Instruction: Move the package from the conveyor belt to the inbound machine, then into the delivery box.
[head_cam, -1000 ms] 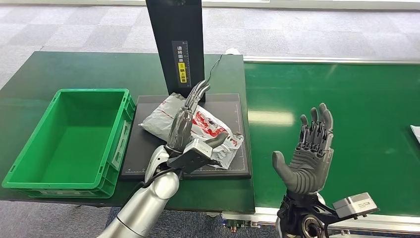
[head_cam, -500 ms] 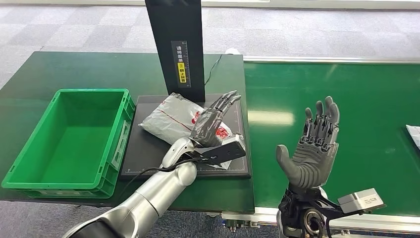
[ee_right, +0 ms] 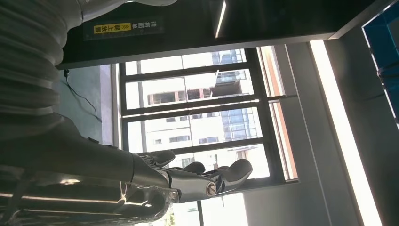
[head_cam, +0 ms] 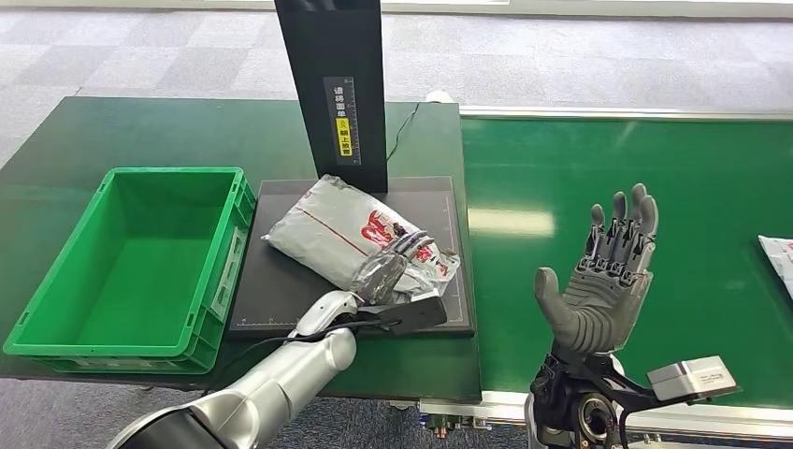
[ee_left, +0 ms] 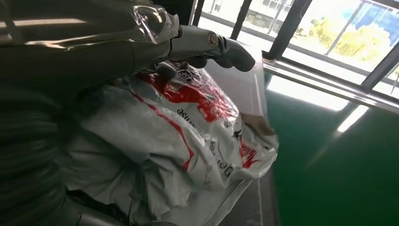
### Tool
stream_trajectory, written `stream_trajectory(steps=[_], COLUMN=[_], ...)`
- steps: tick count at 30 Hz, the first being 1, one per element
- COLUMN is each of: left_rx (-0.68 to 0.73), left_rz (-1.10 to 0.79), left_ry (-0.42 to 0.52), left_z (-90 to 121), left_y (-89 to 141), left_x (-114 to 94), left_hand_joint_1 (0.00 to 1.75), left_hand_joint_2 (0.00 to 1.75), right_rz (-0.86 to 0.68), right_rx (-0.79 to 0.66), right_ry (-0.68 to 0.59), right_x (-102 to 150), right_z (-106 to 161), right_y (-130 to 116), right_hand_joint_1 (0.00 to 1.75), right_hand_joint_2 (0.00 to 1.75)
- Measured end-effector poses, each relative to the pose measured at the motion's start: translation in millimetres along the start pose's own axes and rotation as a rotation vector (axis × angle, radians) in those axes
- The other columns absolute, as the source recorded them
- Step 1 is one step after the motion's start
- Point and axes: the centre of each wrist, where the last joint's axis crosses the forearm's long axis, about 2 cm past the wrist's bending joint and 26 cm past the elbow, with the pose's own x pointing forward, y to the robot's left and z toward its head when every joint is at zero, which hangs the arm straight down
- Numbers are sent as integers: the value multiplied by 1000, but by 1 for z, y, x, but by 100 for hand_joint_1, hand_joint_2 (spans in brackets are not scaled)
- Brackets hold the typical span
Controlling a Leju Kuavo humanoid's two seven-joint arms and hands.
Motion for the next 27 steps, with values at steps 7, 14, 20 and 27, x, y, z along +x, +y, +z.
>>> stream_trajectory(steps=[7,14,20,27], left_rx=[-27,-25,-27,-33], left_rz=[-12,-26,-35,-46], left_ry=[42,67,79,58], left_z=[8,12,16,18], left_y=[-6,-6,-5,-5], left_x=[-9,-18,-24,-29], left_hand_joint_1=[0,0,164,175], left_hand_joint_2=[175,175,175,175], right_rz=[-7,-15,-22,-37], right_rx=[-3,-3,0,6], right_ry=[4,7,12,14], right_x=[-3,-6,-9,-14], right_z=[-2,-4,-6,-11], right_y=[0,1,3,7], right_hand_joint_1=[0,0,0,0], right_hand_joint_2=[175,175,175,175])
